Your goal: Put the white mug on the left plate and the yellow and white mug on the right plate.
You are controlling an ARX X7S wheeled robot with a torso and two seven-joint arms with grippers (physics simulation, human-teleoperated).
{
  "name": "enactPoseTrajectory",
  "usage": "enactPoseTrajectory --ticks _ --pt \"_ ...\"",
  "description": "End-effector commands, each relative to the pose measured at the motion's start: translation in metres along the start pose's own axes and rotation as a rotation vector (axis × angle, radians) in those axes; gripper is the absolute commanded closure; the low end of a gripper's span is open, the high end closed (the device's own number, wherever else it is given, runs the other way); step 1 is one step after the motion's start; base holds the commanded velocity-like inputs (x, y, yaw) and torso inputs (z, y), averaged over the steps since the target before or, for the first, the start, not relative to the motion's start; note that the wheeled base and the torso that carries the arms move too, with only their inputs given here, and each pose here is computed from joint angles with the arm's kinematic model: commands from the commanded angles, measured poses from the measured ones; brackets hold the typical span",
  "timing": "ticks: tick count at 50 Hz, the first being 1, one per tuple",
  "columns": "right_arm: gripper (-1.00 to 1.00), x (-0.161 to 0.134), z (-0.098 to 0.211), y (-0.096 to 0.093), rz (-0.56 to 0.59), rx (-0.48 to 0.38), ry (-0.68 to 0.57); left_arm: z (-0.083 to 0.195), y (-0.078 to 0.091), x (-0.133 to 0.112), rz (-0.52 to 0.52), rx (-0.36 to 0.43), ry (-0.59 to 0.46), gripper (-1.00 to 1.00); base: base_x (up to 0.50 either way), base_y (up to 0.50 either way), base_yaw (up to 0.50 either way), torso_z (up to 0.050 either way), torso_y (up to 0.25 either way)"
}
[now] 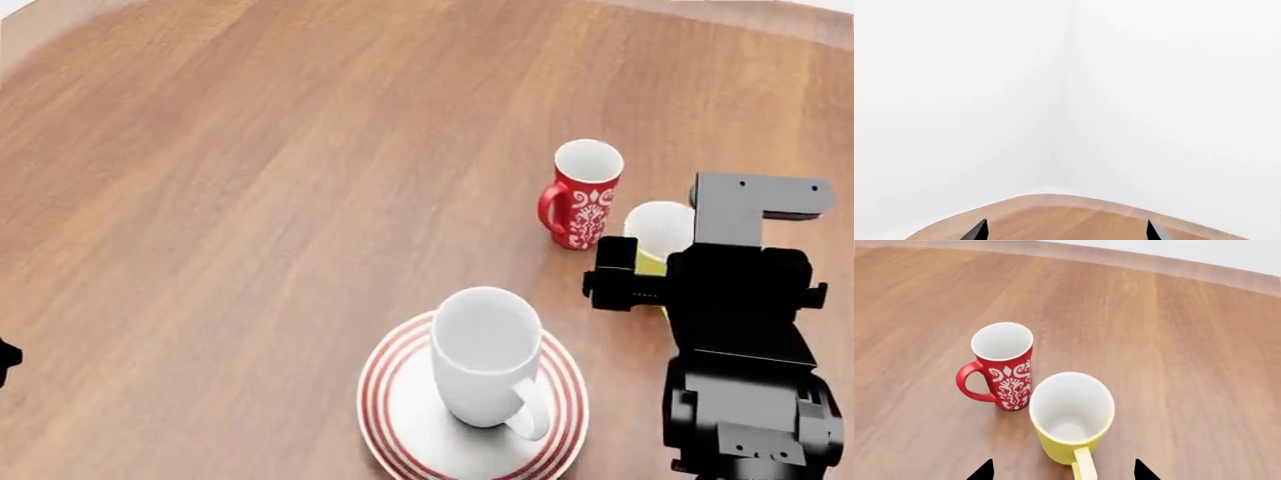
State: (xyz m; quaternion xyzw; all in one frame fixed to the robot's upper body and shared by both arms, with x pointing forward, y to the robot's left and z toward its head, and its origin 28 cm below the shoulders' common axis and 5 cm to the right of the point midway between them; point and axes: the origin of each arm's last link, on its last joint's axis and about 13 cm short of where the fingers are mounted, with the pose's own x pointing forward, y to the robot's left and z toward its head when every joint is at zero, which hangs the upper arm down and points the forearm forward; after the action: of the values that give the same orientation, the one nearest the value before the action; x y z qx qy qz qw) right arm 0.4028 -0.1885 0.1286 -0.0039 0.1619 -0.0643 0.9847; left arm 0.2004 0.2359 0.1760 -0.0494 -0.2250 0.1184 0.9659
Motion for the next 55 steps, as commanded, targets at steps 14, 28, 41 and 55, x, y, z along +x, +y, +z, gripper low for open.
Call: enactPoseTrajectory --ticks 14,28,41,55 --pt "-1.0 -0.002 0.024 -0.016 -0.077 -0.014 -0.015 0.0 0.001 0.0 0.012 -0.024 0.004 -1.0 0.0 0.0 0.0 0.0 -0.037" --pt "-1.0 -0.004 0.047 -0.018 -0.088 -0.037 -0.044 0.002 -0.001 0.0 0.008 -0.014 -0.013 -1.0 0.0 0.0 0.0 0.0 -0.06" --pt "-1.0 -0.004 0.043 -0.015 -0.075 -0.047 -0.036 0.004 0.001 -0.001 0.014 -0.026 -0.014 -1.0 0.0 0.0 0.0 0.0 -0.094" --pt "-1.0 -0.003 0.041 -0.007 -0.033 -0.088 -0.022 0.004 0.001 -0.001 0.017 -0.033 -0.003 -1.0 0.0 0.0 0.0 0.001 -0.092"
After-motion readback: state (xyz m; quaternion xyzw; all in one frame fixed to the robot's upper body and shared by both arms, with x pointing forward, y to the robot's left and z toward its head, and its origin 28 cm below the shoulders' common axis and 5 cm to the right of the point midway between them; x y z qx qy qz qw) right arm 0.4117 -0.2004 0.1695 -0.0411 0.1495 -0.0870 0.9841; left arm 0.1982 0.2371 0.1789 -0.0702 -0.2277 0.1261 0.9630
